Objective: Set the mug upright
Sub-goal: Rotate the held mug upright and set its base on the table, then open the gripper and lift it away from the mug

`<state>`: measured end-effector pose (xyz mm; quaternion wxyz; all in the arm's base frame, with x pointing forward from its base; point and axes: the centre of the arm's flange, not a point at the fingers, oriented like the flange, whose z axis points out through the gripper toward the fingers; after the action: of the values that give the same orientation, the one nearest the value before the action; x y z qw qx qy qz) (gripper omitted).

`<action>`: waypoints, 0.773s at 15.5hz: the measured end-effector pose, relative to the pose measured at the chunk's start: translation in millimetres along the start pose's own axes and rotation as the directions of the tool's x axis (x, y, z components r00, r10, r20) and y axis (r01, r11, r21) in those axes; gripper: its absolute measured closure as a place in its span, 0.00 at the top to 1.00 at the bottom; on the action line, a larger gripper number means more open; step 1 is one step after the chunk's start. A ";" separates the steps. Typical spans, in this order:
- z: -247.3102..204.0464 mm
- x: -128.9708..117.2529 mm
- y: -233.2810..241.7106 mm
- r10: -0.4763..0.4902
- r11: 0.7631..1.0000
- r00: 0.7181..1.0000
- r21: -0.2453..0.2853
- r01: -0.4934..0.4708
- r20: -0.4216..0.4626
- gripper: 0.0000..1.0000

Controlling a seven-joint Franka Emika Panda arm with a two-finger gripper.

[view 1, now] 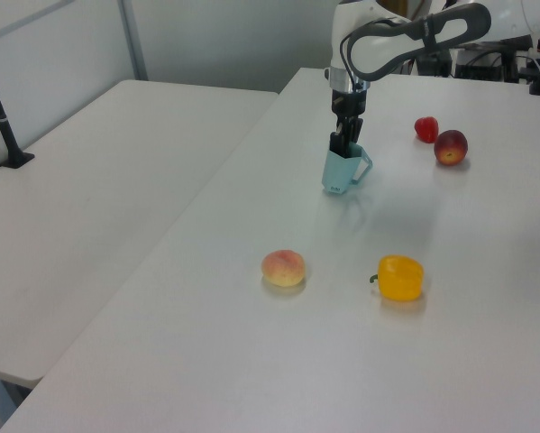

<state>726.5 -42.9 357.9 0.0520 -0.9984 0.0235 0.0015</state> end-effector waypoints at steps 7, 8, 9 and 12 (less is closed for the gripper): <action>5.3 0.6 -6.6 -0.012 1.000 1.000 0.002 0.012 0.007 0.27; 5.5 0.6 -7.7 -0.014 1.000 1.000 0.003 0.014 0.007 0.37; 5.3 0.7 -8.8 -0.016 1.000 1.000 0.003 0.016 0.007 0.42; -5.9 3.3 -15.9 -0.026 1.000 1.000 0.003 0.026 -0.014 0.56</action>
<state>730.6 -27.8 365.4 0.0534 -0.9985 0.0108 -0.0063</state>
